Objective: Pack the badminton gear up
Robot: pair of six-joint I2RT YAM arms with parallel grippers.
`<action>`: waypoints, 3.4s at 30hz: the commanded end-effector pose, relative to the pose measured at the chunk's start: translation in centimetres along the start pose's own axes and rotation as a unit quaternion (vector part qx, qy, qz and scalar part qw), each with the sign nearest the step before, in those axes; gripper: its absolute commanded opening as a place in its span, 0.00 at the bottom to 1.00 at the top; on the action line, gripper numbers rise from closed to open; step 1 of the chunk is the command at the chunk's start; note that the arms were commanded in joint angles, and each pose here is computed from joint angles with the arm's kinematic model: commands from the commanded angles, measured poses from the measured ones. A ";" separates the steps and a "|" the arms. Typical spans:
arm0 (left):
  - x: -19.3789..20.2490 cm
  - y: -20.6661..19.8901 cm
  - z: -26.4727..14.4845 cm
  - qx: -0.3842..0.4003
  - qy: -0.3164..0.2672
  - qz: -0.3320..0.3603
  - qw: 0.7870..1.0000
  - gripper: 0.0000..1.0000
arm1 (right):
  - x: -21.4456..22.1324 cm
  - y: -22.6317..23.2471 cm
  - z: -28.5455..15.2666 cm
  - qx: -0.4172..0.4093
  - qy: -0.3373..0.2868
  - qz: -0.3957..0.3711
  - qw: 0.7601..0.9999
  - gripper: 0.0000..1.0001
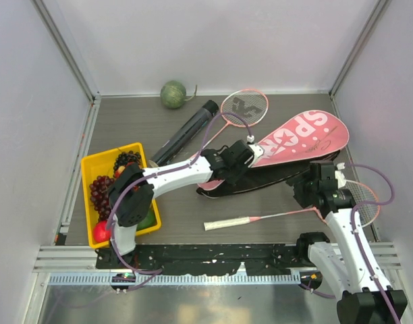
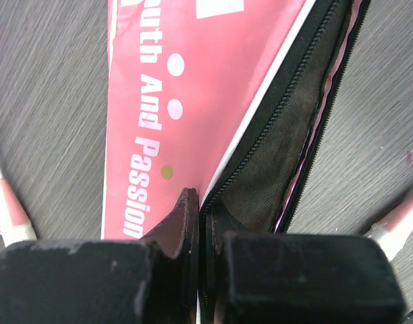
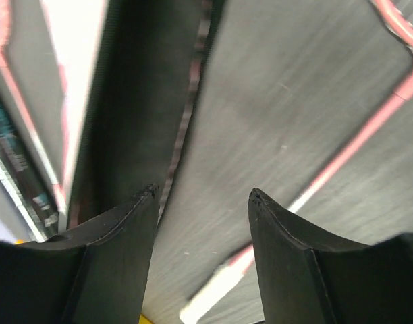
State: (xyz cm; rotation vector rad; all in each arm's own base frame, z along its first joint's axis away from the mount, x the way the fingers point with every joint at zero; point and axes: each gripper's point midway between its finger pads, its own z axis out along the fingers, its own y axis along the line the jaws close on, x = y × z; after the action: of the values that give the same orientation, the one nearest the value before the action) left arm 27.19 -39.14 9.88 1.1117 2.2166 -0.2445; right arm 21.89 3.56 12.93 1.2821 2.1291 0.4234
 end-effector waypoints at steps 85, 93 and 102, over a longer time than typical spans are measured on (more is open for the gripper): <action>1.0 -2.9 -3.9 -0.007 -0.103 -0.105 0.989 0.00 | 6.0 3.6 7.5 -0.119 0.175 -0.167 0.963 0.05; 1.3 -3.5 -3.6 -0.015 -0.108 -0.088 0.990 0.00 | 7.4 2.0 6.5 -0.105 0.218 -0.196 0.950 0.05; 1.7 -4.4 -3.0 -0.054 -0.113 -0.018 0.992 0.00 | 7.0 4.0 7.1 -0.123 0.219 -0.202 0.947 0.05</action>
State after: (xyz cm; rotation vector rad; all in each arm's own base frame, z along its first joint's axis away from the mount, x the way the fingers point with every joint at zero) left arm 21.40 -38.04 9.35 0.9208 2.1393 -0.2848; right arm 23.46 10.07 4.12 0.8011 2.6231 0.7205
